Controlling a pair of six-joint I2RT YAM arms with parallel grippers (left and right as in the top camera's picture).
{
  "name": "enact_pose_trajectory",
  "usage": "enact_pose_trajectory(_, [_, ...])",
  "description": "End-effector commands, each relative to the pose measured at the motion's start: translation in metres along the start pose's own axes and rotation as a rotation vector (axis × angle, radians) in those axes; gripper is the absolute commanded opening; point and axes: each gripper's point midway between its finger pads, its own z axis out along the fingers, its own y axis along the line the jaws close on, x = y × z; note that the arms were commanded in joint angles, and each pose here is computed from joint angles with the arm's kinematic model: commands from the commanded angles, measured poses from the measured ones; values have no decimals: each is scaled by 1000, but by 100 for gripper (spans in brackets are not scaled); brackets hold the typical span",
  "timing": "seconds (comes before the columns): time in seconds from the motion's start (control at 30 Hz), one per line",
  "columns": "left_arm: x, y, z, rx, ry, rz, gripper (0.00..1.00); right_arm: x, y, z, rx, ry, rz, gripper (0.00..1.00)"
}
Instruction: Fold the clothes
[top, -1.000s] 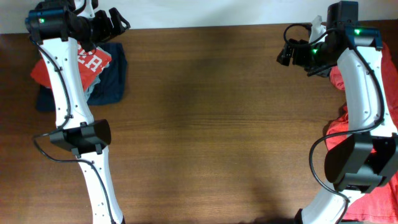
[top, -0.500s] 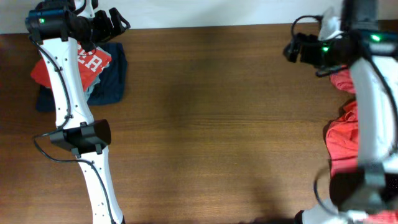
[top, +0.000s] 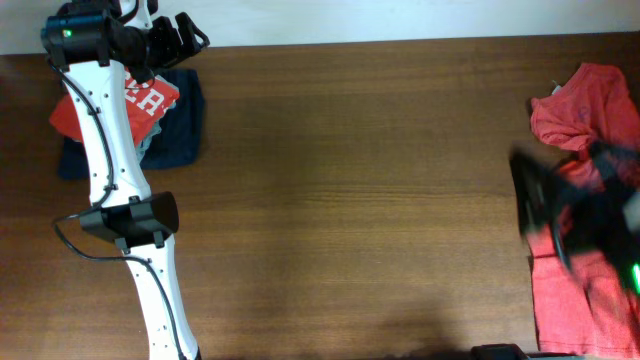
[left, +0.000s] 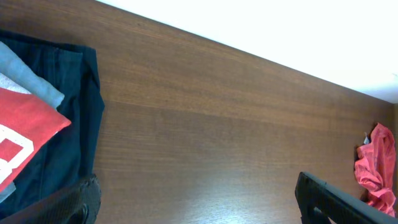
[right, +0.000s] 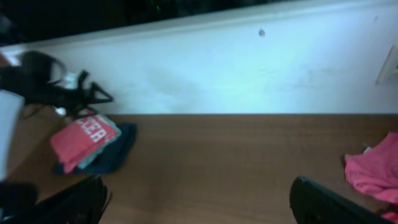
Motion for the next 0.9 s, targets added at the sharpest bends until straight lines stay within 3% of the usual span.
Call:
enact_pose_trajectory(0.0, [-6,-9,-16,9,-39,23,99,17,5,-43,11,-44,-21,99])
enact_pose_trajectory(0.17, [-6,-9,-16,9,-39,23,99,52,4,-88,30,-112,-33,98])
enact_pose_trajectory(0.33, [-6,-9,-16,9,-39,23,99,105,-5,-103,53,-129,-34,99])
enact_pose_trajectory(0.57, [-6,-9,-16,9,-39,23,99,160,-19,-76,49,-150,-38,99])
enact_pose_trajectory(0.87, [-6,-9,-16,9,-39,23,99,187,-39,-6,37,-236,-53,99])
